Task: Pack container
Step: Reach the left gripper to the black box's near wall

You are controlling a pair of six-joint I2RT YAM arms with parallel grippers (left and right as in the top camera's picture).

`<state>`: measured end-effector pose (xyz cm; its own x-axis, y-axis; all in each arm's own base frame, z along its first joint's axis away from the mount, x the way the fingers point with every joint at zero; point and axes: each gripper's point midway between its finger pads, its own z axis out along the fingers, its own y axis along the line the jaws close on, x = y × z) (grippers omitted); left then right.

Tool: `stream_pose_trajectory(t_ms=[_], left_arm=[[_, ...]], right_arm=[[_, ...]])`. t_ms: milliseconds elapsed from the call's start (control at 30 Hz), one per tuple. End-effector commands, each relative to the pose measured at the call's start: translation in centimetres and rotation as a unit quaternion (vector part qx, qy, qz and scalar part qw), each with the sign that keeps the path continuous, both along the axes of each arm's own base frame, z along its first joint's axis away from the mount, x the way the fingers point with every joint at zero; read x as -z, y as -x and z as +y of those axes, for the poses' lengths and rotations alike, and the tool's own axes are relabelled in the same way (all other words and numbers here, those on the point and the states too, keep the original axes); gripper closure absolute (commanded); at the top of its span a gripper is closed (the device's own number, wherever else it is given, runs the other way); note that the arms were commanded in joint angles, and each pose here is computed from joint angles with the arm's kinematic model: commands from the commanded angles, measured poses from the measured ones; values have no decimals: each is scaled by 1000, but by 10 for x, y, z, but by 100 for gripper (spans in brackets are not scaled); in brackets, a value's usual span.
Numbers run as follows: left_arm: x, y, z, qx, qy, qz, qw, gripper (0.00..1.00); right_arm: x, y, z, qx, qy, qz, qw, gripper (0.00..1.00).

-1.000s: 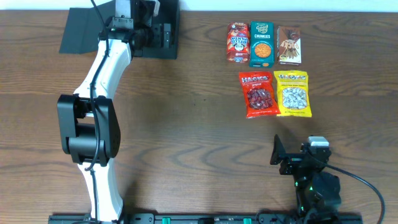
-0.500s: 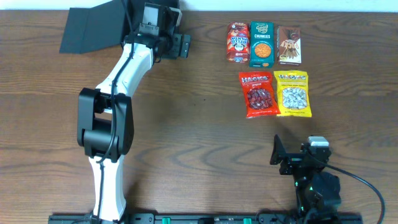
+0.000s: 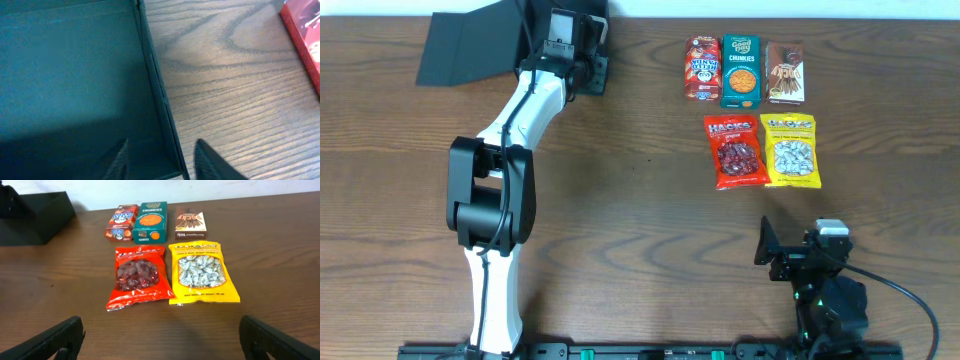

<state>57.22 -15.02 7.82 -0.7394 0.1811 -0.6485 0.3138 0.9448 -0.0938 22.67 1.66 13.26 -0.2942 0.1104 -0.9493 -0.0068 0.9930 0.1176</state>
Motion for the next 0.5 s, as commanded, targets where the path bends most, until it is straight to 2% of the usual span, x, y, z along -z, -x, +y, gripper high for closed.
stream_pose_trajectory(t_ms=[0, 100, 233, 467], left_arm=[[7, -3, 2, -1, -4, 6, 1000, 67], [9, -1, 2, -1, -5, 10, 1000, 82], [11, 1, 3, -1, -7, 17, 1000, 94], [23, 18, 7, 37, -42, 48, 997, 94]], right_arm=[[2, 0, -1, 1, 5, 0, 1000, 1], [2, 0, -1, 1, 5, 0, 1000, 1], [2, 0, -1, 1, 5, 0, 1000, 1], [2, 0, -1, 1, 5, 0, 1000, 1]])
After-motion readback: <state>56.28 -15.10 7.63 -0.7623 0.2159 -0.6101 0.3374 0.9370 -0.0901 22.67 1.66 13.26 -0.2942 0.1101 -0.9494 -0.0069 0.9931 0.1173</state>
